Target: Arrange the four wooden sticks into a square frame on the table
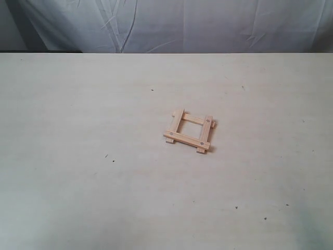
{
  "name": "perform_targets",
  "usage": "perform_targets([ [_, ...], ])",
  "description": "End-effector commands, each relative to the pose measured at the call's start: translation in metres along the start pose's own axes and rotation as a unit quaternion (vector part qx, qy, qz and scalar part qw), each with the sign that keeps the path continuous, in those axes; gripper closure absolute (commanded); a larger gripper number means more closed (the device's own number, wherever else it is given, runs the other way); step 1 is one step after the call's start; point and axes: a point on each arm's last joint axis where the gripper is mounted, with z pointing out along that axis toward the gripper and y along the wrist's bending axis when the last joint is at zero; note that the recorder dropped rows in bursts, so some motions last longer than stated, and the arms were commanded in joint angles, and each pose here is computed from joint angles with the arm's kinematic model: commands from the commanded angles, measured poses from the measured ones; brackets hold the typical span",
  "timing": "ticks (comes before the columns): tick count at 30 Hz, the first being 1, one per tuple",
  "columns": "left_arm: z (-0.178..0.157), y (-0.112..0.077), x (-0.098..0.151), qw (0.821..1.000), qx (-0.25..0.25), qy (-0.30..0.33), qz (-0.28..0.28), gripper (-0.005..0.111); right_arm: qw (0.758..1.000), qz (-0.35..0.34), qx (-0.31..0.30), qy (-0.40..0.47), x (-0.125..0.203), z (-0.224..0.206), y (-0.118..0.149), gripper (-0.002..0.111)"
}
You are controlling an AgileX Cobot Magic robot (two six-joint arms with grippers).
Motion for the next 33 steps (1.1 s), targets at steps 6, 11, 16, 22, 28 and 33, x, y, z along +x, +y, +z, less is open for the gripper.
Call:
perform_targets([
  [6,-0.0044,0.0021,0.0164,0.999,-0.006,-0.032,-0.001,0.107,1.000,-0.002,-0.001,-0.006,-0.0004,-0.0003,0.0001,0.108],
  [11,-0.0044,0.0025,0.0183,1.000,-0.008,-0.021,0.002,0.107,1.000,-0.002,-0.001,-0.006,-0.0004,-0.0003,0.0001,0.108],
  [16,-0.0044,0.0024,0.0178,1.000,-0.007,-0.024,0.002,0.107,1.000,-0.002,-0.001,-0.006,-0.0004,-0.0003,0.0001,0.108],
  [22,-0.0044,-0.0001,0.0179,0.999,0.006,-0.024,0.029,0.107,1.000,-0.002,-0.001,-0.006,-0.0004,-0.0003,0.0001,0.108],
  [28,-0.0044,0.0003,0.0178,0.999,0.004,-0.024,0.028,0.107,1.000,-0.002,-0.001,-0.006,-0.0004,-0.0003,0.0001,0.108],
  [33,-0.0044,0.0010,0.0178,1.000,0.001,-0.024,0.008,0.107,1.000,-0.002,-0.001,-0.006,-0.0004,-0.0003,0.0001,0.108],
])
